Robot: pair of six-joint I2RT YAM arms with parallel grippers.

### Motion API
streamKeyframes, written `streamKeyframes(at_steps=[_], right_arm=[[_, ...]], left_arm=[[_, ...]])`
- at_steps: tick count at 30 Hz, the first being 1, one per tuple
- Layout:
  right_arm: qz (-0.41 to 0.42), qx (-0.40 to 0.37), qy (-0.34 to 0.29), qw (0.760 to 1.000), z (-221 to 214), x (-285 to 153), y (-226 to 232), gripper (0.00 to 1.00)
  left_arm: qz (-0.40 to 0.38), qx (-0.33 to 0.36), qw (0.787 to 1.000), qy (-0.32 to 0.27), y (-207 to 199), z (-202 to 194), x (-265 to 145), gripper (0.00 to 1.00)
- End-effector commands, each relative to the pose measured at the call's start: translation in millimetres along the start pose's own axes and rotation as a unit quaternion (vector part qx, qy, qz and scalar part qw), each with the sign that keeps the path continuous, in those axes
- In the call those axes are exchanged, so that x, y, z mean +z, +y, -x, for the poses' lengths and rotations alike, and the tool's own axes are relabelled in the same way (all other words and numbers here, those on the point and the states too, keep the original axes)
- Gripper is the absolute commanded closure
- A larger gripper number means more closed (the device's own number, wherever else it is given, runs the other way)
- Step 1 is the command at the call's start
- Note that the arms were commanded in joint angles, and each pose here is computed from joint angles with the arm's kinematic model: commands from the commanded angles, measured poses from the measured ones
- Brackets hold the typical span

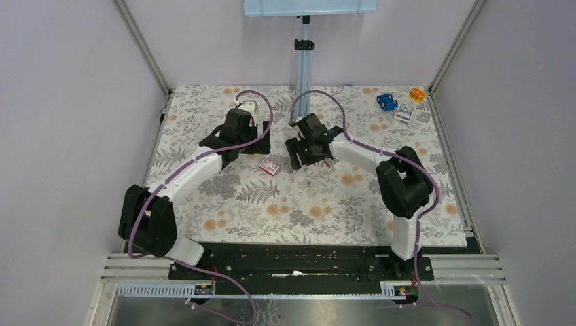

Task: Unload the staples from the stapler

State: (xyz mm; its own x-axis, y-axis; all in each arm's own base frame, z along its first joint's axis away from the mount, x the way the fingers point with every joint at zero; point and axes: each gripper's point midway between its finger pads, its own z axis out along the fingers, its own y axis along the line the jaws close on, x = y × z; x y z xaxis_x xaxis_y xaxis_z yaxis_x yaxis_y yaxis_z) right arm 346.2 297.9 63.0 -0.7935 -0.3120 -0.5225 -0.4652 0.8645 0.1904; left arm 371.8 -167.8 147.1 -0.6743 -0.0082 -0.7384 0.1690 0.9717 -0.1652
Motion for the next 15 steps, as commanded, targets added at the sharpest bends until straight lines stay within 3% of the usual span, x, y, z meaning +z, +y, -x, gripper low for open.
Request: streamKeyframes(at_steps=[1, 15], right_arm=[[-0.016, -0.060, 0.035, 0.997, -3, 8, -12, 0.27], [-0.028, -0.087, 0.065, 0.994, -13, 26, -21, 0.27]], left_arm=[[0.000, 0.011, 0.999, -0.051, 1, 27, -16, 0.01], [0.010, 0.029, 0.998, -0.047, 5, 28, -15, 0.01]])
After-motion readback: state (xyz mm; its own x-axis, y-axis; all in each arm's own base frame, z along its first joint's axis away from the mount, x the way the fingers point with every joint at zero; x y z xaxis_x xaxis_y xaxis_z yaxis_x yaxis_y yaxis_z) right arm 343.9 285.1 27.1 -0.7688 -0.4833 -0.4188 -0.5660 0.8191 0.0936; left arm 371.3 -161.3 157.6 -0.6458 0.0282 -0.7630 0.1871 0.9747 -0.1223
